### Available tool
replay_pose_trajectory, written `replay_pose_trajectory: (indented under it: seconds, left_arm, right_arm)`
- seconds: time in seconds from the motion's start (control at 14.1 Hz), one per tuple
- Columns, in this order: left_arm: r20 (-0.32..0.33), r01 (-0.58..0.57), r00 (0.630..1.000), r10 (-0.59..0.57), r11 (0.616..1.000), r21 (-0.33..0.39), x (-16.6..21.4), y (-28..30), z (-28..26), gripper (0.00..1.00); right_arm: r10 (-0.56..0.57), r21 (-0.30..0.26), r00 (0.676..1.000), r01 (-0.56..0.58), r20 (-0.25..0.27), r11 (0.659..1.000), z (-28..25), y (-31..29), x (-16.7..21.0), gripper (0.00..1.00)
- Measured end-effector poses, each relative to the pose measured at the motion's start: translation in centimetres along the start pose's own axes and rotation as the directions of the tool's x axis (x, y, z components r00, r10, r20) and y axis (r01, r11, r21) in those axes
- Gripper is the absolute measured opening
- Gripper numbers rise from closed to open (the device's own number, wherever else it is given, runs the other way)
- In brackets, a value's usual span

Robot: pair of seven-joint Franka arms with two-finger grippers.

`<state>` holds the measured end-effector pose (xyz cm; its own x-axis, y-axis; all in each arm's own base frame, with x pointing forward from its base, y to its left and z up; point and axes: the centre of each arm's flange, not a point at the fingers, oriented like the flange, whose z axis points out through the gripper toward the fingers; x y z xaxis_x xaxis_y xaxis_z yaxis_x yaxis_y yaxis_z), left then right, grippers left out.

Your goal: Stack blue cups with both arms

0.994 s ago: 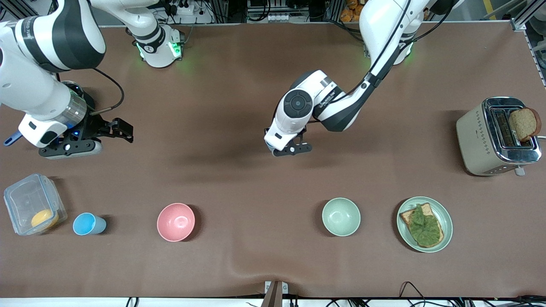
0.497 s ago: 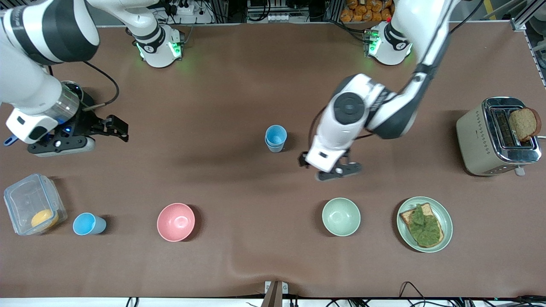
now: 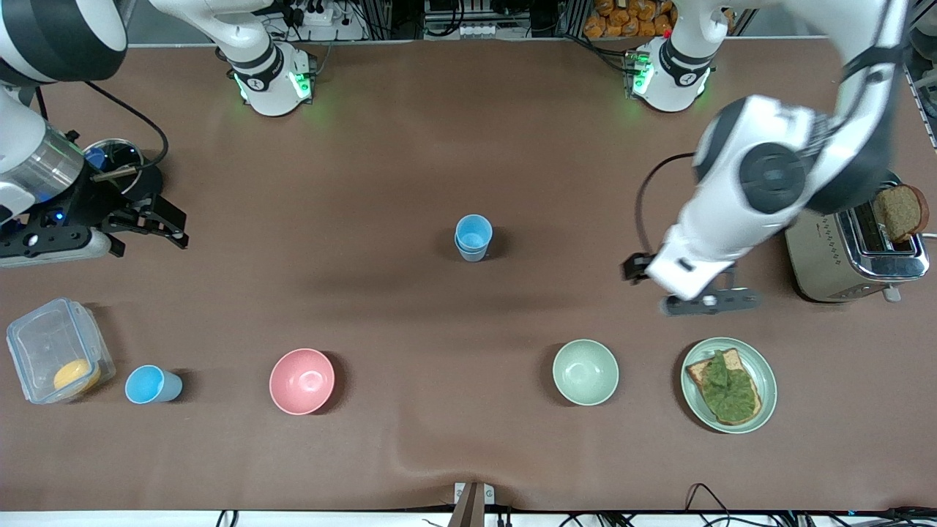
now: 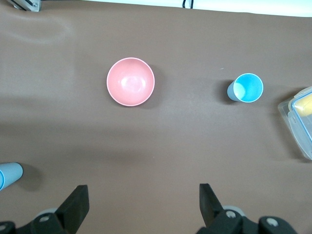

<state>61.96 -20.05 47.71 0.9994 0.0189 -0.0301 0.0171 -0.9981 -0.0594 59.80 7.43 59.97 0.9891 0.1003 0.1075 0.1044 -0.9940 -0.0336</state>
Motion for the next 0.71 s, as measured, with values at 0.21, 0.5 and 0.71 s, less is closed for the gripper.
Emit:
replay_pose_trajectory:
  seconds: [0.21, 0.5, 0.71]
  left_arm:
    - [0.032, -0.054, 0.998, 0.054, 0.998, 0.022, -0.9, -3.2, -2.8, 1.00]
    - [0.078, -0.090, 0.993, 0.088, 0.996, 0.012, -2.9, -8.4, -6.7, 1.00]
    - [0.092, -0.091, 0.992, 0.091, 0.996, -0.005, -6.0, -13.4, -10.2, 1.00]
  right_arm:
    - [-0.005, -0.009, 1.000, 0.005, 0.013, 1.000, 0.2, -0.1, 0.1, 1.00]
    - [0.006, -0.013, 1.000, -0.005, 0.028, 1.000, 0.3, 0.6, -0.3, 1.00]
    - [0.020, -0.017, 1.000, -0.020, -0.011, 1.000, 1.1, 1.4, -1.3, 1.00]
